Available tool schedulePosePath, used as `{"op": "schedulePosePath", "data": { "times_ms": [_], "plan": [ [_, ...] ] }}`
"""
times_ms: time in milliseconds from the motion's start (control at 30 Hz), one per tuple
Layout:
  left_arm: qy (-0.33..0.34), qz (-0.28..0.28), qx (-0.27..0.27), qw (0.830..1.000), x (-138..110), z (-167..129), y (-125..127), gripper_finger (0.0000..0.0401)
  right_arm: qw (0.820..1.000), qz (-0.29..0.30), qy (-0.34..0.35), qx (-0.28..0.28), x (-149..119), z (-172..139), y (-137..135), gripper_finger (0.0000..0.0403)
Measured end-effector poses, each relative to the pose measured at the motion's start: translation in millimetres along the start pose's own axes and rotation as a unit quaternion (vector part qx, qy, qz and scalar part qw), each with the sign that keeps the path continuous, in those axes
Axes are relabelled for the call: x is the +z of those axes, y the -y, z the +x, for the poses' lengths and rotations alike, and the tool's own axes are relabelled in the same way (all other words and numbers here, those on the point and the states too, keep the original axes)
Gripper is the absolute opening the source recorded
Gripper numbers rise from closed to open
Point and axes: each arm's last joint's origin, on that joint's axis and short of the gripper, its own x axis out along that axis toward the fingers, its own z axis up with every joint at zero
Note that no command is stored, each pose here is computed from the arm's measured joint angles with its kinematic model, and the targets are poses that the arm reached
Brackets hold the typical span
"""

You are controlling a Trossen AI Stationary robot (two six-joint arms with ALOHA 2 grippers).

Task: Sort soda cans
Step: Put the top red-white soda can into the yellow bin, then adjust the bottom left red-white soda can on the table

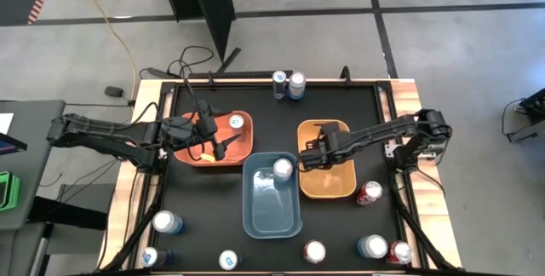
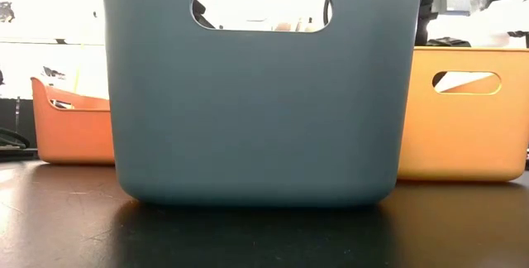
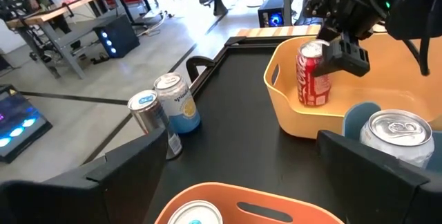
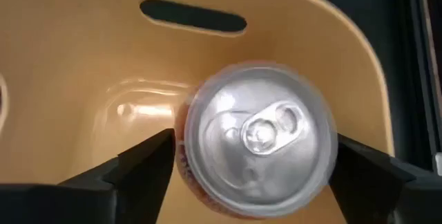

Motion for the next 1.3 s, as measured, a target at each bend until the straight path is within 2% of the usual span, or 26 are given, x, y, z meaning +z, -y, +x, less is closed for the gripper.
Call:
{"op": "schedulePosePath", "data": {
  "times_ms": [200,467,767,1033,1167,1300],
  "plan": [
    [-0.001,0.001,0.0,1.0,-0.2,0.0,0.1,0.0366,1.0,-0.006,0.0,0.002,0.1,-0.1,-0.3,0.0397],
    [-0.001,0.001,0.0,1.0,-0.2,0.0,0.1,0.0366,1.0,-0.016,0.023,0.009,7.6,-9.7,-2.2,0.0393],
    [0.0,0.001,-0.012,1.0,-0.1,0.0,0.8,0.0366,0.998,-0.031,0.042,-0.019,14.5,-20.1,4.5,0.0391],
    [0.001,0.001,-0.013,1.0,-0.1,0.0,0.8,0.0366,0.986,-0.106,0.131,0.006,14.9,-52.9,4.6,0.0386],
    [0.001,0.002,-0.013,1.0,0.0,0.0,0.8,0.0366,0.977,-0.146,0.152,0.028,10.0,-66.8,3.1,0.0379],
    [0.001,0.002,-0.013,1.0,0.1,0.0,0.8,0.0366,0.973,-0.161,0.158,0.054,-3.5,-76.6,2.7,0.0357]
  ]
}}
